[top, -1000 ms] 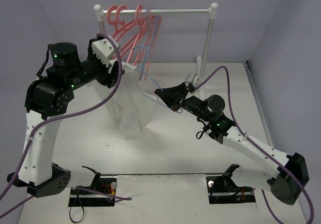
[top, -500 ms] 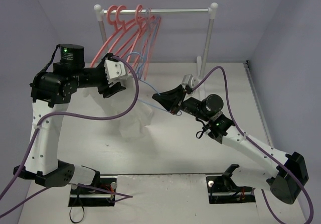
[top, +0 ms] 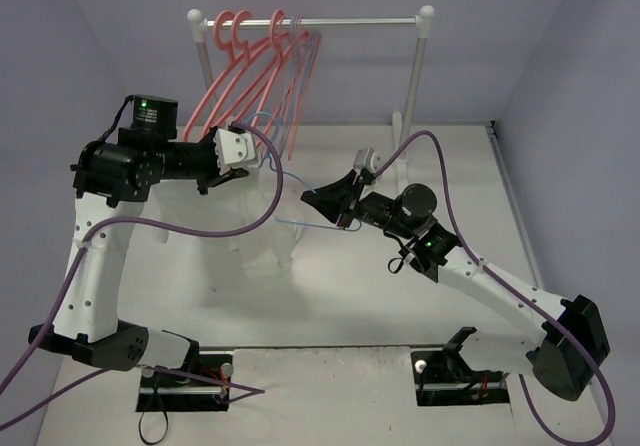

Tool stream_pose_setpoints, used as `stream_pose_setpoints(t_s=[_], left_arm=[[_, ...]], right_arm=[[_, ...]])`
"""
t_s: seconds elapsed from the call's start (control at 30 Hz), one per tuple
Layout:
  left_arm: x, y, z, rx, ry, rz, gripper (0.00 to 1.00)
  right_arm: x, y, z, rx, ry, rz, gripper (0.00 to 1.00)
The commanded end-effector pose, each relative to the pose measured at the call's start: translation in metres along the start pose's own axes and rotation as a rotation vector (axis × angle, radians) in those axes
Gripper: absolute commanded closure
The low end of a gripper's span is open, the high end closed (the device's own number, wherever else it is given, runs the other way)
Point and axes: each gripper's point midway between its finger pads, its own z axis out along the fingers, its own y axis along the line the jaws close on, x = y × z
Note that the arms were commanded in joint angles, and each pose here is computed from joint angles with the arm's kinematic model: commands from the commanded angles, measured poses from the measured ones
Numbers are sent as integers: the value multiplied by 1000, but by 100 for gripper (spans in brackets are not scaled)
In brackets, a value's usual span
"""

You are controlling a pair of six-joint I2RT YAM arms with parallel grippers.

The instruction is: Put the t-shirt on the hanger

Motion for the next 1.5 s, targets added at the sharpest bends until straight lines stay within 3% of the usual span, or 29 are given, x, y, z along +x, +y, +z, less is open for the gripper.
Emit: stream_pose_setpoints(t_s=[0.0, 0.07, 0.13, 0.27, 0.3, 0.43, 0.63, 0.73, 0.9, 0.97, 1.13, 1.47], left_arm=[[-21, -14, -14, 2, -83, 40, 100], [-18, -19, -16, 1, -77, 33, 100], [-8, -21, -16, -30, -52, 18, 100], [-2, -26, -19, -99, -72, -2, 100], [-2, -27, -20, -111, -77, -7, 100], [4, -26, -26, -185, -64, -29, 100], [31, -15, -30, -337, 4, -85, 100], [35, -14, -28, -368, -6, -112, 100], [42, -11, -24, -396, -5, -168, 100], [38, -7, -24, -414, -17, -173, 100], [34, 2, -27, -462, -28, -208, 100], [24, 1, -25, -458, -50, -200, 100]], right_arm=[[-65, 3, 6, -26, -181, -56, 100], [-62, -5, 5, -3, -164, -41, 97], [-53, -18, 2, 46, -125, -16, 87], [-30, -36, -3, 103, -57, 23, 84], [-27, -38, -3, 108, -48, 27, 79], [-22, -49, -9, 161, 8, 60, 40], [-13, -68, -38, 368, 64, 146, 11], [-13, -68, -47, 415, 62, 197, 14], [13, -56, -49, 463, 64, 413, 44], [25, -43, -42, 448, 88, 478, 45], [63, -33, -23, 490, 150, 621, 36], [101, -29, 10, 514, 231, 727, 40]])
